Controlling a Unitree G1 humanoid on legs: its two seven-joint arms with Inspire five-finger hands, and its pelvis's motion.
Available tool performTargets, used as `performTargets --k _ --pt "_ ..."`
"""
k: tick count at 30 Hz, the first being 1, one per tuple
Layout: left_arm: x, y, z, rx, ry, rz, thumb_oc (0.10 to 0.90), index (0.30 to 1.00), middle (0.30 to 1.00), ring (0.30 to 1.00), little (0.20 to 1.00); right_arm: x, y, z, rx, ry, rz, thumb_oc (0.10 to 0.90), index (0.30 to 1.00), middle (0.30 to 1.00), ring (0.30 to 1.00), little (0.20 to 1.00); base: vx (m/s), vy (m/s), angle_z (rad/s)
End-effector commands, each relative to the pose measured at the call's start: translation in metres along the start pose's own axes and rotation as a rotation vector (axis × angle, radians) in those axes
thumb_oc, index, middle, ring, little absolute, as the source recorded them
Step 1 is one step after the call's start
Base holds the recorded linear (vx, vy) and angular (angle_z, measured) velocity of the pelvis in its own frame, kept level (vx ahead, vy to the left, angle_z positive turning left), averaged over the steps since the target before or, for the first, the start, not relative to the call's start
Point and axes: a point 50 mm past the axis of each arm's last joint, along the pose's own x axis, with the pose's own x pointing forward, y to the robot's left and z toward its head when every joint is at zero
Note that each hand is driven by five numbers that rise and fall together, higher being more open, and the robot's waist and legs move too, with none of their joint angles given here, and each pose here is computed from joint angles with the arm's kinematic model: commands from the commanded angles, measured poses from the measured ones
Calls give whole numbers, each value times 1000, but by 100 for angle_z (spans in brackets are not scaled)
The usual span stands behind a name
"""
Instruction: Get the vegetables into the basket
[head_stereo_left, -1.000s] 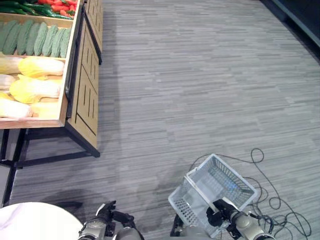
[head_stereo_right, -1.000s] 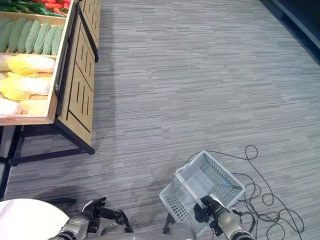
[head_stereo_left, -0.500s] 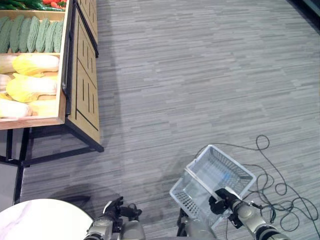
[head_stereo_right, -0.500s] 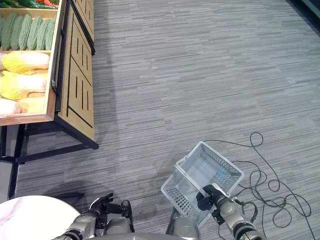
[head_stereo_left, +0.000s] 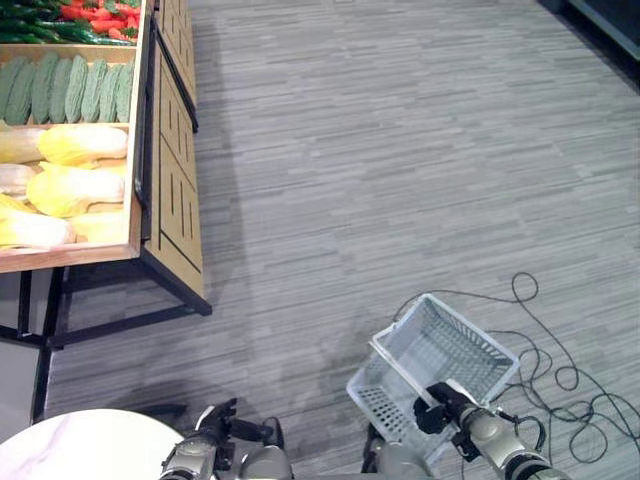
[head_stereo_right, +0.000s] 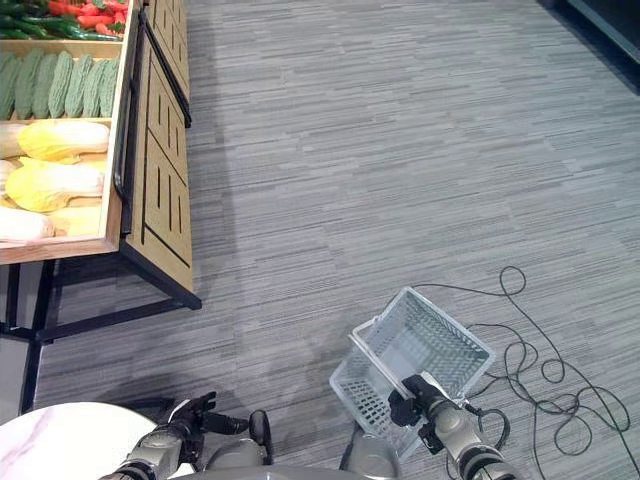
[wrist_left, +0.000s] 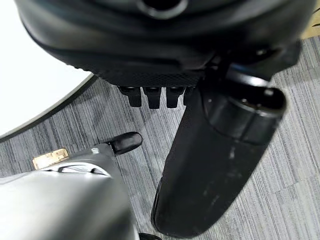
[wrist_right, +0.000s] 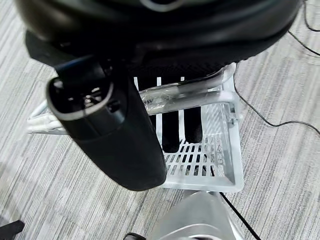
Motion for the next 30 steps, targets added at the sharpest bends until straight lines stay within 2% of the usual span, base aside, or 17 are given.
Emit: performTargets --k 1,11,19,24,30 --pt "2 9 11 36 -26 36 900 1000 1000 1000 1000 2 5 10 38 -47 13 400 300 300 300 300 33 100 -10" --pt "1 15 7 4 -11 51 900 1000 1000 1000 1000 2 7 1 97 0 14 400 300 300 300 300 56 116 -20" --pt "1 18 3 17 13 59 900 1000 1000 1000 1000 0 8 -10 122 31 9 400 300 300 300 300 242 -30 5" --pt "2 14 5 27 8 54 900 1000 1000 1000 1000 -1 12 -13 135 34 18 400 300 300 300 300 345 -27 61" --pt "2 -7 -1 38 34 -8 900 1000 1000 1000 1000 -7 11 -36 172 100 21 400 300 300 300 300 301 -104 43"
